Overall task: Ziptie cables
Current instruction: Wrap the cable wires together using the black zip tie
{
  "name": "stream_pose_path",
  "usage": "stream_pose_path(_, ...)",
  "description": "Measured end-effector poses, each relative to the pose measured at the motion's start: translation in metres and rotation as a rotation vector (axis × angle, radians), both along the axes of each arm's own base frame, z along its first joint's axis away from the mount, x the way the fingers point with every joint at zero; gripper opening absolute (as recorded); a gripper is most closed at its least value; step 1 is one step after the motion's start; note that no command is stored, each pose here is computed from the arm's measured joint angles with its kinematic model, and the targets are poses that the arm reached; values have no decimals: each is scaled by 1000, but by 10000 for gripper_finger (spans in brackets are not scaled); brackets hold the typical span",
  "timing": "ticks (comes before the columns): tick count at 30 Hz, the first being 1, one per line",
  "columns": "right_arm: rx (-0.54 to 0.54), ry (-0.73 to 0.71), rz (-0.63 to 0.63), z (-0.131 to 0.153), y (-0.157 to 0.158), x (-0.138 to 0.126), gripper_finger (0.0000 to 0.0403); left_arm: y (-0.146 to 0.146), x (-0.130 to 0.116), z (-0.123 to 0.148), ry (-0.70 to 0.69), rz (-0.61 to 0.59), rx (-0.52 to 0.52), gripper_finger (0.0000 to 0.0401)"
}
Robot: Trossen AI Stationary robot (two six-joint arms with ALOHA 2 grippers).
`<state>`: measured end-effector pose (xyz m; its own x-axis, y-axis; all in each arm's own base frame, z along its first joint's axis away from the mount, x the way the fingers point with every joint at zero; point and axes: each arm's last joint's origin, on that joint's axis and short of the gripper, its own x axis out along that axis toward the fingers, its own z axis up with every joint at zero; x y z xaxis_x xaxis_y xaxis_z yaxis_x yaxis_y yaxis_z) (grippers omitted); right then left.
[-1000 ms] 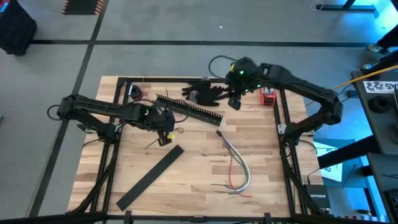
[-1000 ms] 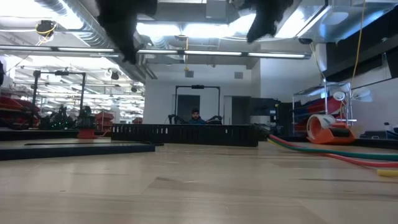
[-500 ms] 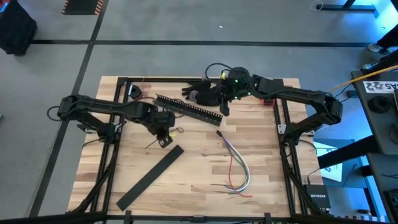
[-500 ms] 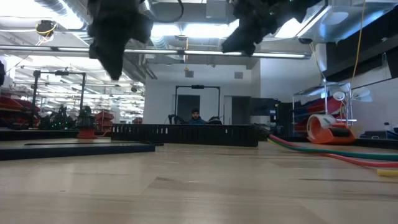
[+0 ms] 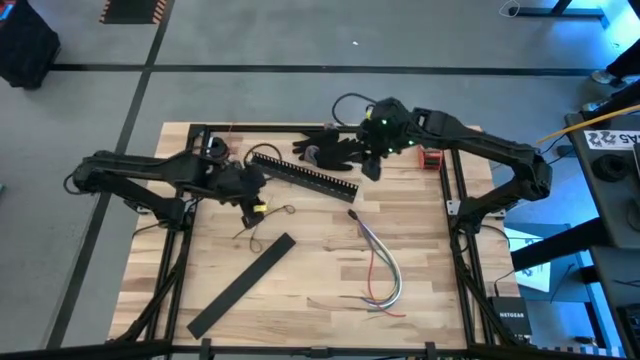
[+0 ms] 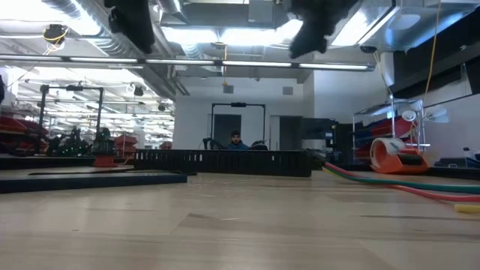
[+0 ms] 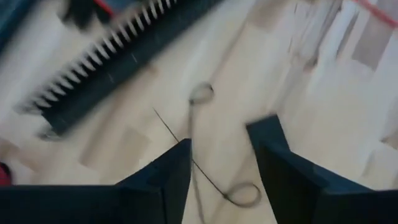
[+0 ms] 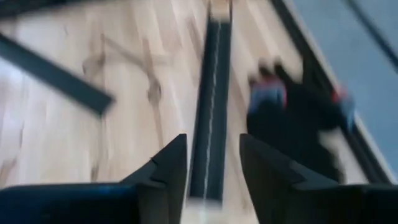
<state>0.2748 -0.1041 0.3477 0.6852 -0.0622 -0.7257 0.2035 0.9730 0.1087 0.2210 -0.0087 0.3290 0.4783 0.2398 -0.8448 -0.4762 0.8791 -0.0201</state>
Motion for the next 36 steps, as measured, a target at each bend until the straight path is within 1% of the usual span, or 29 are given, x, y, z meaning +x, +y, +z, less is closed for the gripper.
stream_pose_path(2,44,105,-16,-4,9,-6,169,-1,-6,7,-35,-24,58,168)
stream_pose_path(3,84,161,-24,-8,15,-9,184,-1,-8,9,-63,-34,75,167)
stream_pose_path(6,195,297,-38,-29,33,-13,224,-1,-12,10,-126,-76,106,163)
stream_pose_path(8,204,354,-59,-51,46,-12,245,0,-13,8,-157,-99,123,161)
stream_pose_path(10,179,391,-87,-75,56,-11,259,0,-13,4,-164,-114,133,159)
stream_pose_path(12,169,387,-110,-98,64,-10,265,-1,-12,0,-165,-113,132,159)
stream_pose_path(16,198,348,-149,-140,81,-12,262,-1,-11,-7,-141,-117,131,159)
stream_pose_path(20,203,283,-195,-168,96,-16,250,-1,-8,-7,-179,-115,130,159)
stream_pose_path(24,211,183,-150,-186,110,-15,241,-1,-2,-3,-244,-123,139,159)
stream_pose_path(27,166,185,-149,-204,117,-19,235,-2,3,-2,-276,-130,145,159)
stream_pose_path(31,84,243,-189,-221,119,-22,224,-3,13,-4,-310,-111,129,159)
stream_pose_path(33,74,251,-194,-226,119,-21,209,-4,18,-6,-318,-104,123,159)
stream_pose_path(36,69,240,-163,-231,119,-17,170,-5,24,-12,-300,-91,98,159)
